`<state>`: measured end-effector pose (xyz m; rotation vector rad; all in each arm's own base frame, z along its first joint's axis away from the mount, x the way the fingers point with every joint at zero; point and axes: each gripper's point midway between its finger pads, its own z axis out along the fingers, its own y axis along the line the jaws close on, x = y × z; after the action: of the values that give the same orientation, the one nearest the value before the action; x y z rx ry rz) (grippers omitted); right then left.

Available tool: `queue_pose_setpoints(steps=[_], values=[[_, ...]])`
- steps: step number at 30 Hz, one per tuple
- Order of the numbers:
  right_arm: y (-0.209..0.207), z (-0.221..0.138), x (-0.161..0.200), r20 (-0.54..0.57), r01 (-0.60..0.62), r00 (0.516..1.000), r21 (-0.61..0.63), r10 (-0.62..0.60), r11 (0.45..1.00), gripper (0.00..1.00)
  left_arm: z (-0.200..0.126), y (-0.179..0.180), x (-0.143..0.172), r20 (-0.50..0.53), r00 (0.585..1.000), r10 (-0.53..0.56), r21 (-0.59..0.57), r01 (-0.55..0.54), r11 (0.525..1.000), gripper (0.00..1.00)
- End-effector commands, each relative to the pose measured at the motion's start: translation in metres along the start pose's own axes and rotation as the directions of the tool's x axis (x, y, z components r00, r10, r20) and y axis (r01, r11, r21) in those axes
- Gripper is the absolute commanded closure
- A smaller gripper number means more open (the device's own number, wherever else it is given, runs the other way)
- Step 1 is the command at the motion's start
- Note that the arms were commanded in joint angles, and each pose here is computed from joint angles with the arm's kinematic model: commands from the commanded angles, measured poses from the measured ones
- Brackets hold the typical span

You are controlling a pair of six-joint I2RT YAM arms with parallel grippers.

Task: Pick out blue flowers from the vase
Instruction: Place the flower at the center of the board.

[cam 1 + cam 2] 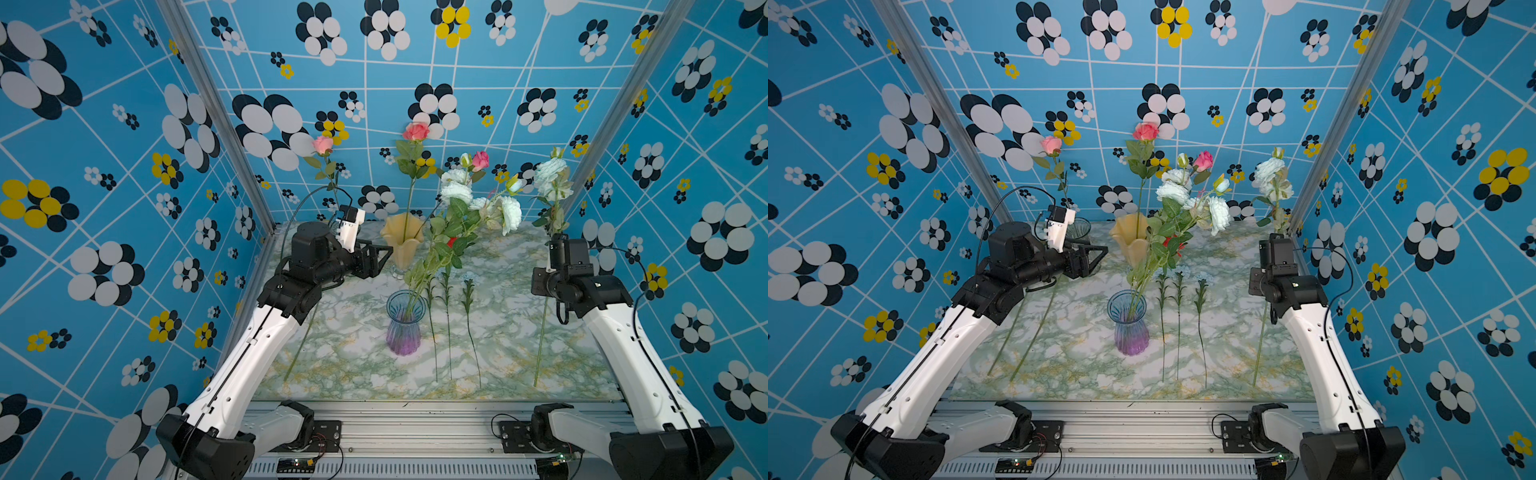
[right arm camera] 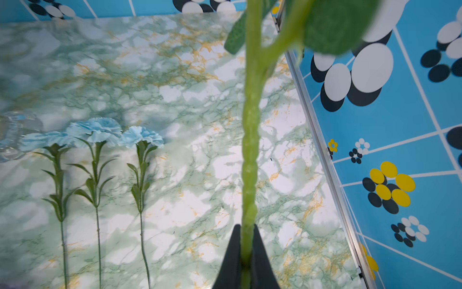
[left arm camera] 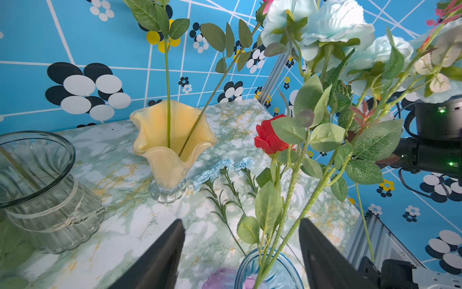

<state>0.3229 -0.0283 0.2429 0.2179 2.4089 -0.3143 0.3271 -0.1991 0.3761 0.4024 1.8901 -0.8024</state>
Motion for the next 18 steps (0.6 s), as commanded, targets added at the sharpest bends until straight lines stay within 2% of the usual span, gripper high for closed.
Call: queue_pose_setpoints(steps=[1,5,10,18], values=[[0.011,0.023,0.002,-0.034,-0.038,0.999,-0.017,0.038,0.999,1.00,-0.022,0.012,-0.003,0.040,0.996,0.076,-0.109,-0.072,0.991,0.28],[0.019,0.057,0.017,-0.134,-0.012,0.991,0.013,0.013,1.000,1.00,-0.065,0.020,-0.019,0.211,0.968,0.138,-0.227,-0.089,0.970,0.29],[0.027,0.100,0.034,-0.231,0.074,0.971,0.068,-0.057,0.995,1.00,-0.090,-0.002,-0.029,0.334,0.926,0.175,-0.152,-0.130,0.980,0.29],[0.018,0.132,0.058,-0.315,0.196,0.939,0.165,-0.137,0.967,1.00,-0.076,0.004,-0.026,0.306,0.939,0.154,-0.139,-0.116,0.984,0.23]])
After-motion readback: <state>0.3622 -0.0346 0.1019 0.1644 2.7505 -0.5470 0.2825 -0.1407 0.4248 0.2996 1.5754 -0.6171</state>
